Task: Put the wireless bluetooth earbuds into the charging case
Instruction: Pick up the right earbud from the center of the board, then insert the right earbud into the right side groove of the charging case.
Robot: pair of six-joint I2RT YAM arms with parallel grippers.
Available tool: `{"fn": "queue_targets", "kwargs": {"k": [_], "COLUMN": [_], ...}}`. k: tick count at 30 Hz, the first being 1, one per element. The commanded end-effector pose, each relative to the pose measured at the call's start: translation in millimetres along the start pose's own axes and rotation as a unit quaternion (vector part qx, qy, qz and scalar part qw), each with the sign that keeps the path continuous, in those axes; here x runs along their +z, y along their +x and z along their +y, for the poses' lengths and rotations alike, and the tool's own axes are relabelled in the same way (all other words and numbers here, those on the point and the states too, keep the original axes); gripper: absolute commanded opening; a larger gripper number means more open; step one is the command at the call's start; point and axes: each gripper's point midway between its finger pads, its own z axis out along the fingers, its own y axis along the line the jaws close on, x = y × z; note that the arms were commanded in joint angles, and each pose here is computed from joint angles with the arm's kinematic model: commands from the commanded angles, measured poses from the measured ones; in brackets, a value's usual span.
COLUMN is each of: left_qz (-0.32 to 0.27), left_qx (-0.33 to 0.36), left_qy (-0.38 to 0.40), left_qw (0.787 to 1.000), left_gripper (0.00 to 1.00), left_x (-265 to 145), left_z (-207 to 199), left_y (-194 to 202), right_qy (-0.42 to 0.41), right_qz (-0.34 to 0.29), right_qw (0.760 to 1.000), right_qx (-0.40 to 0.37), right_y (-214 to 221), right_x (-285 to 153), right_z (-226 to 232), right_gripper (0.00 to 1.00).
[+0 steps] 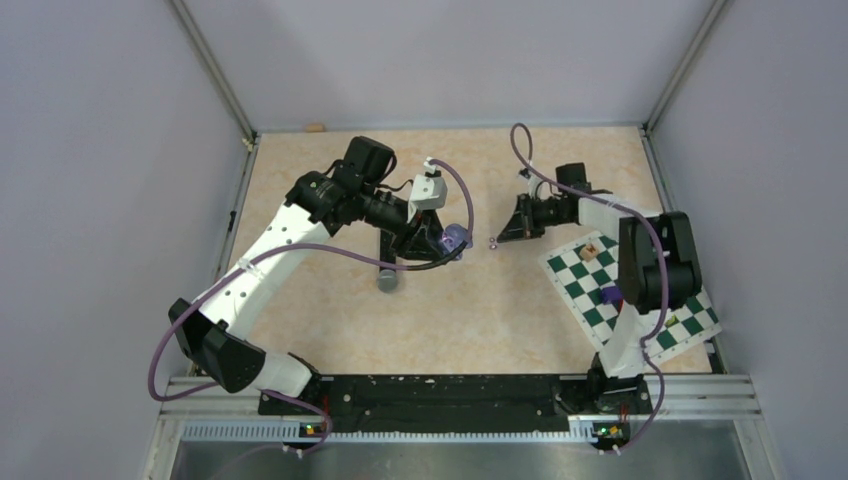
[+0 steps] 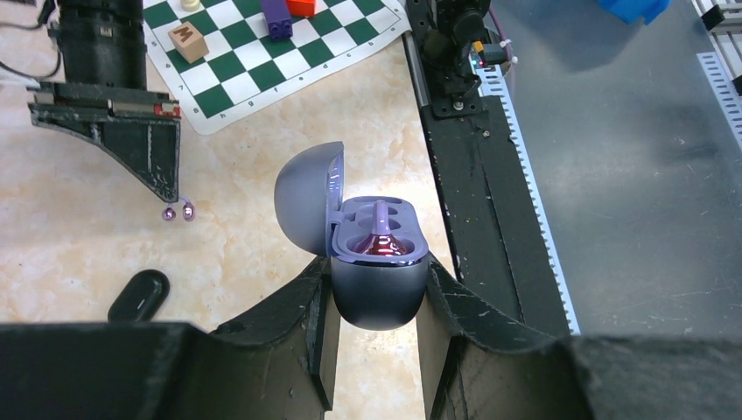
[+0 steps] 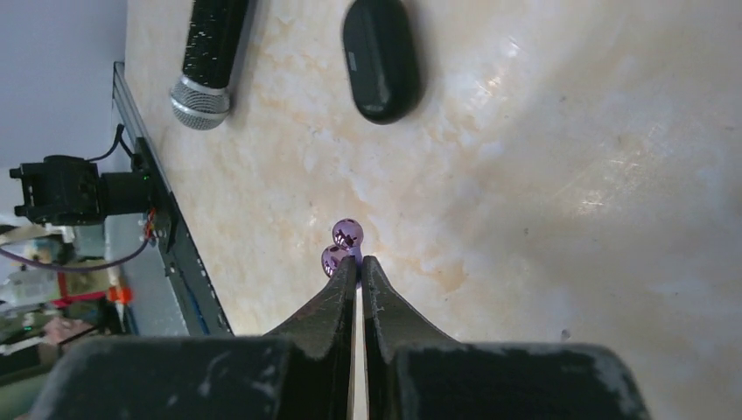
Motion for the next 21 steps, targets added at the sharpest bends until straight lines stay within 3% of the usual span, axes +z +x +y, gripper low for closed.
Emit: {"fn": "queue_targets", "kwargs": {"k": [1,9,21], "left_qz": [-0.019,-0.019,-0.014], "left_qx": [0.013,-0.007,-0.041], "left_qy": [0.0,-0.002,0.001], "left_qw": [1.0,1.0,0.999], "left_gripper": [0.0,0.0,0.0], "left_x": [1,7,19], "left_z": [4,12,27], "left_y": [-8,-4,6], "right_qy": [0.005,0.012,0.008], "right_qz": [-0.065,-0.127,-0.223], "right_qw": [0.989,0.953,0.859], "right_qx": [-0.131,-0.274,-0.461], "right_y": [-35,-49,-40], "right_x": [-35,-80,-134], "right_z": [39,98,187], "right_gripper": [0.0,0.0,0.0]}}
